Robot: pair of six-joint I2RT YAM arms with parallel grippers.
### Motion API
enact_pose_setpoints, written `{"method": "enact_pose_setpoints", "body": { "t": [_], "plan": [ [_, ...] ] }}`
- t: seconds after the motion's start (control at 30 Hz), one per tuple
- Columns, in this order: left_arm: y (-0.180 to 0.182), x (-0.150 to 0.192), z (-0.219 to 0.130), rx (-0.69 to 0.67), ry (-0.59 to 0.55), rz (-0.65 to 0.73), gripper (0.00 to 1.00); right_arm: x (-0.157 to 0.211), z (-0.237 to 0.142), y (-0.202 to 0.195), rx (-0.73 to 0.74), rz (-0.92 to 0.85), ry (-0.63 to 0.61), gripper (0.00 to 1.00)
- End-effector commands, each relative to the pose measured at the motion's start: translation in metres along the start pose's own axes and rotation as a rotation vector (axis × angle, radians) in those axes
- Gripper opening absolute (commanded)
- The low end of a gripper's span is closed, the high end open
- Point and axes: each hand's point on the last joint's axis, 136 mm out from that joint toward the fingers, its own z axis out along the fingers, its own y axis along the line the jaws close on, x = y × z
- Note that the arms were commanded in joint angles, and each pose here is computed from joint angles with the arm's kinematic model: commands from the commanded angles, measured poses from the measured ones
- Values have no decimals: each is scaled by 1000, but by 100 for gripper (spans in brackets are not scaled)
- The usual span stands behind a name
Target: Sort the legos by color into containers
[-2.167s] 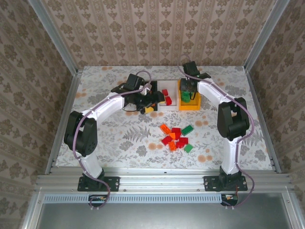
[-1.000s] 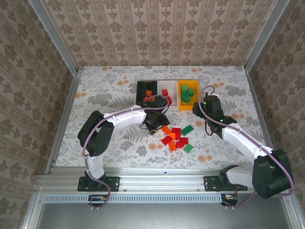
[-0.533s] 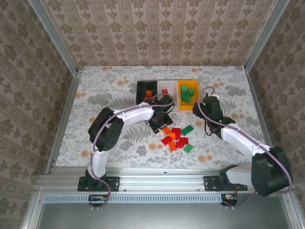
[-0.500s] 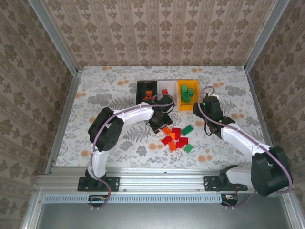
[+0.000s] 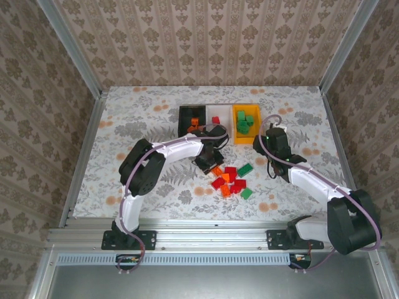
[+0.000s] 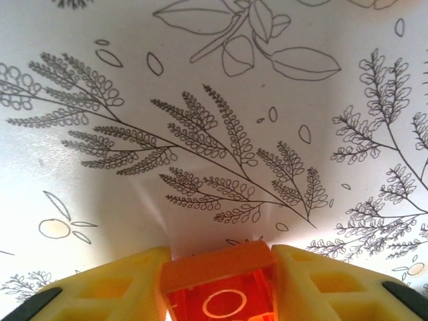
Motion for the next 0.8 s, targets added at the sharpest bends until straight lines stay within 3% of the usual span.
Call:
{"method": "enact_pose_setpoints", "body": {
  "t": [0.0,0.23,0.37,0.57,0.67,0.77],
  "plan": [
    [5,-13,3,2,-52,-27,34,-4,1,-6,21,22,-37,52],
    [10,-24,-11,26,-86,-23,25,-5,1,-5,17,21,-39,52],
    [0,-35,-59,97,-184,68,22,-3,3,-4,16,19,-33,52],
    [-2,-96,-151,107,-434,251,23,-2,4,-4,14,21,-31,52],
    [-8,-128,-165,29,-469,365,24,0,7,-3,12,22,-22,52],
    [-15,-154,-157,-80,-440,459,23,2,9,-3,12,18,-14,52]
  ]
}}
